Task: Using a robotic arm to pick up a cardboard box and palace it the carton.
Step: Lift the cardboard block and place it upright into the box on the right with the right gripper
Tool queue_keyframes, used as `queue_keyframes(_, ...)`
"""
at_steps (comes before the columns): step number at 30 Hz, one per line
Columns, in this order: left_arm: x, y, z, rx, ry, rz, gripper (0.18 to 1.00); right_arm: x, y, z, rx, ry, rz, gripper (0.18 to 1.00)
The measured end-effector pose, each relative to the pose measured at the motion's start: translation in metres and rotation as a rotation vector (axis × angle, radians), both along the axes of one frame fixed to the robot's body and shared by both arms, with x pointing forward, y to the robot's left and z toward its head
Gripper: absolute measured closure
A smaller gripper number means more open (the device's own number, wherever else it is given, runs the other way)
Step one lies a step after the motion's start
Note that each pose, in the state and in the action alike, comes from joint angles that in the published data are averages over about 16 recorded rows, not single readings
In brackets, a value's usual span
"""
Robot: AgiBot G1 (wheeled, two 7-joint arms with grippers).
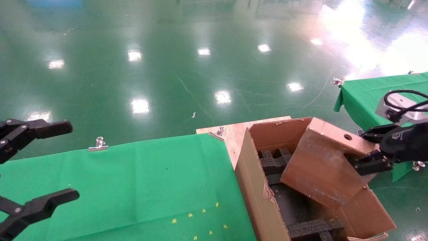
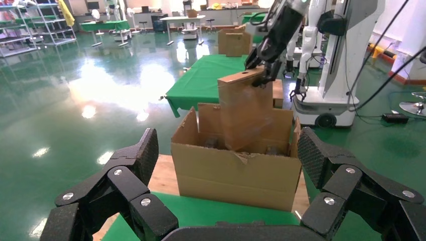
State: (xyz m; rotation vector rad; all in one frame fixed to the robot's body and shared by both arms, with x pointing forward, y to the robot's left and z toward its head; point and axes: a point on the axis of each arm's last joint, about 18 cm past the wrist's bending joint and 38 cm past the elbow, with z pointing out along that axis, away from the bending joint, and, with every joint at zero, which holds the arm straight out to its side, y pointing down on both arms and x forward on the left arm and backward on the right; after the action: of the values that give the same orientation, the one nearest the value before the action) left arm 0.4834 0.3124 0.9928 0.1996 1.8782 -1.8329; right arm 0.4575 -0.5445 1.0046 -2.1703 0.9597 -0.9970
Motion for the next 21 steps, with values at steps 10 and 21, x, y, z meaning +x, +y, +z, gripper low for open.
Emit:
queue_keyframes(10,0.0,0.0,0.0,0.0,0.0,0.0,0.183,0.005,-0.005,-0.032,0.12,-0.005,-0.249,0.862)
queue_keyframes(21,0.0,0.0,0.0,0.0,0.0,0.0,0.183,0.017,0.0,-0.058,0.23,0.039,-0.392,0.865)
